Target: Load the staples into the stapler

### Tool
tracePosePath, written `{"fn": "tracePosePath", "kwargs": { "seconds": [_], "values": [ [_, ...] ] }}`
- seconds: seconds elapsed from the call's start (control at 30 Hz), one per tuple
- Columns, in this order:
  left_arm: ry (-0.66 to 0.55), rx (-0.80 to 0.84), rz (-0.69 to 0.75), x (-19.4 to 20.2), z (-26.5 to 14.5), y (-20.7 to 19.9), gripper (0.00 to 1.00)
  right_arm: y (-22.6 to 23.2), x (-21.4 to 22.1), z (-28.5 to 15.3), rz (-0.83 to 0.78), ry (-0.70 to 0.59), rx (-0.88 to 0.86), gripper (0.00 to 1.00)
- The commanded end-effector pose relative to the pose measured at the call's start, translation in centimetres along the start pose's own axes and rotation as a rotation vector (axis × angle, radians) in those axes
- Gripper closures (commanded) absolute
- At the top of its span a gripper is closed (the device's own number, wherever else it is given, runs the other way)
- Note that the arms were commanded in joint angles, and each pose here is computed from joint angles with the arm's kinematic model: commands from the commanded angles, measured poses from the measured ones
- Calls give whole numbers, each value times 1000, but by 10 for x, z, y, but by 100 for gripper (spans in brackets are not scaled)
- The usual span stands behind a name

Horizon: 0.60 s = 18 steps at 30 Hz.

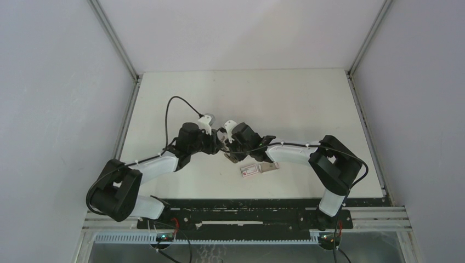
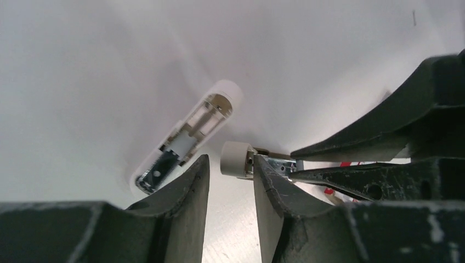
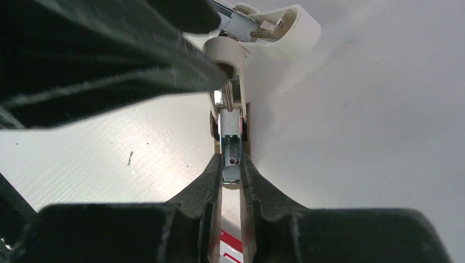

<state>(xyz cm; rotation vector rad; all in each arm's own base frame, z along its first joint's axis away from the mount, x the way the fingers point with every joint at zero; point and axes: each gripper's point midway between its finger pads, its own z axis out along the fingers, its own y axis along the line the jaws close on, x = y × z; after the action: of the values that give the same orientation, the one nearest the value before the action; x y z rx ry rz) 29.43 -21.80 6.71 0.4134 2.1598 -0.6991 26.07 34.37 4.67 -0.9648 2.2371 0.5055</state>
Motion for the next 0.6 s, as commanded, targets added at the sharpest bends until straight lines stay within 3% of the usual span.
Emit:
{"fn": "tracePosePath", "kwargs": {
  "seconds": [0.0,0.57],
  "values": [
    [-131,-12,-9,-29,-11,6,60,5,-22,-1,21,-53,5,88],
    [-237,-66,-39,-42,-28,17,53,9,-23,2,25,-61,-7,89]
  ]
}}
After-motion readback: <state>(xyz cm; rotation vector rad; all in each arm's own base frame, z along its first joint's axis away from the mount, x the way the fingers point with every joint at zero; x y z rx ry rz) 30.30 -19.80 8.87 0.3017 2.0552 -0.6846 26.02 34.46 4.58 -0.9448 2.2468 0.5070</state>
